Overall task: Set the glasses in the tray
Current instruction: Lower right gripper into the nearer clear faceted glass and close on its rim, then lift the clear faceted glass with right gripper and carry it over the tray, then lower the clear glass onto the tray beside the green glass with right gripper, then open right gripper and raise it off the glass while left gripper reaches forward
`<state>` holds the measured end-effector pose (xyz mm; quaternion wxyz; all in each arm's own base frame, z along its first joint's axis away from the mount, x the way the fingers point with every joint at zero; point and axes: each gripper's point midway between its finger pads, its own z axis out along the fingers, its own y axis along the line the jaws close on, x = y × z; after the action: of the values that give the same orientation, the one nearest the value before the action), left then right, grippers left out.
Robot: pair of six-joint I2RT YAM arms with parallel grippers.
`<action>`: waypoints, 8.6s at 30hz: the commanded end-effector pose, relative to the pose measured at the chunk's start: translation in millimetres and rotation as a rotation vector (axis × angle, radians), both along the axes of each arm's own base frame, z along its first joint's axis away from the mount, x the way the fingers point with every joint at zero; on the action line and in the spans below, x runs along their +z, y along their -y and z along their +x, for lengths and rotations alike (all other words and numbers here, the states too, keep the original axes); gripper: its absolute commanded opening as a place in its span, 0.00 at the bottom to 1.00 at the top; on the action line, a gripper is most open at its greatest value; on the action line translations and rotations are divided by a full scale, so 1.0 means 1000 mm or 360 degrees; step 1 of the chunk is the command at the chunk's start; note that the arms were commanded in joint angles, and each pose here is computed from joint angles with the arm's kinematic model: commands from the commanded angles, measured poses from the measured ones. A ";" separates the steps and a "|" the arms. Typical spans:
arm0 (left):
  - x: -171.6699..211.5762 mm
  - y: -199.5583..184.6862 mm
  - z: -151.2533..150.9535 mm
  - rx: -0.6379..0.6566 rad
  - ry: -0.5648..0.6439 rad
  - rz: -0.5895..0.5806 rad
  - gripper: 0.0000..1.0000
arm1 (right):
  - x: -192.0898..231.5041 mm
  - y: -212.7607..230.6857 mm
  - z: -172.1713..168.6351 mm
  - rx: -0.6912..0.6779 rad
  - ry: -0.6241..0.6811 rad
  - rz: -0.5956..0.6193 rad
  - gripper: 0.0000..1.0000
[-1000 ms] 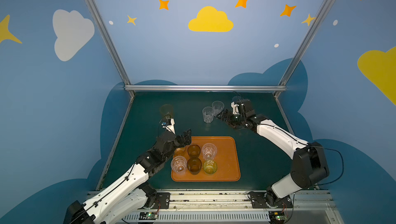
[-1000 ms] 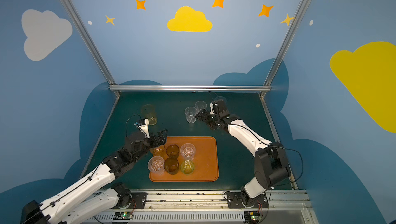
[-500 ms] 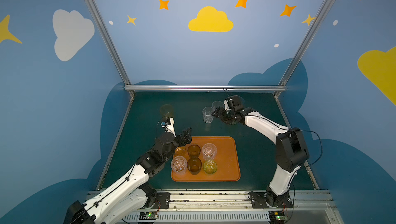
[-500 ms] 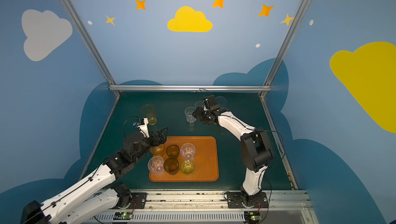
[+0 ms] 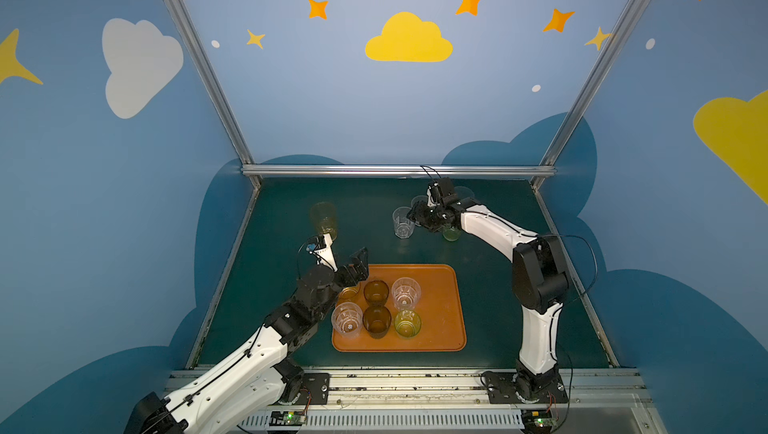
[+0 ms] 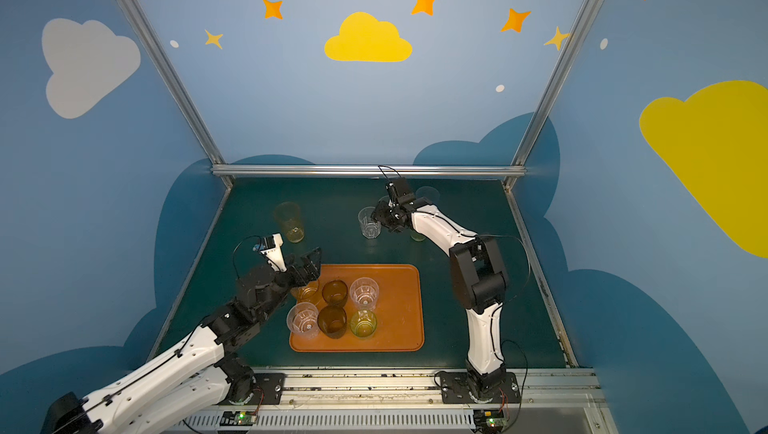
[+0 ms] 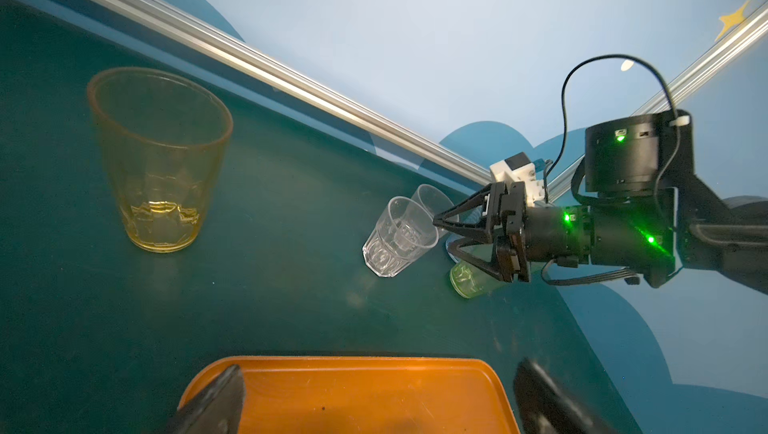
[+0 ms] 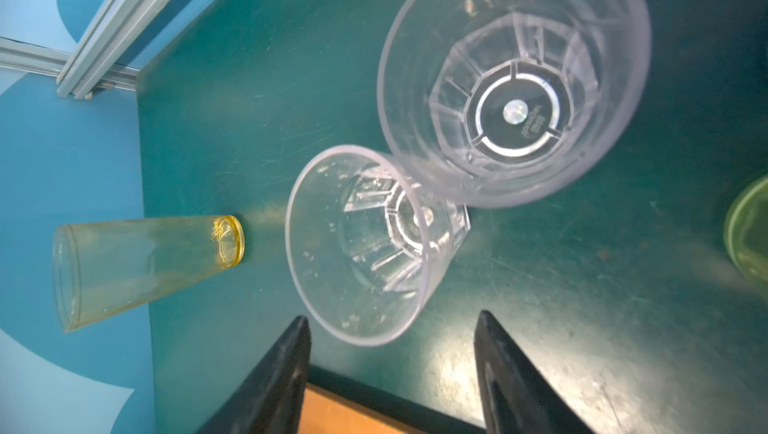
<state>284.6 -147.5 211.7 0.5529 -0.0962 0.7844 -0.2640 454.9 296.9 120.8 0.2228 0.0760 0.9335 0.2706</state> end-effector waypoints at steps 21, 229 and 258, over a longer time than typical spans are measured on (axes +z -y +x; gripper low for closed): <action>0.006 0.030 -0.005 -0.0281 -0.0062 0.0012 1.00 | -0.025 0.001 0.006 -0.0021 -0.0086 -0.0131 0.24; -0.034 0.110 0.022 -0.0479 -0.0793 -0.0008 1.00 | -0.016 0.086 -0.312 0.0320 -0.0111 -0.0341 0.20; -0.040 0.115 0.043 -0.0400 -0.0844 0.0081 1.00 | 0.020 0.114 -0.290 0.0127 0.0162 -0.0226 0.73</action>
<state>318.9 -264.2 168.3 0.2841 -0.0510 0.9114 -0.2933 158.9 185.2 136.5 0.2431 0.0142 0.9460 0.2138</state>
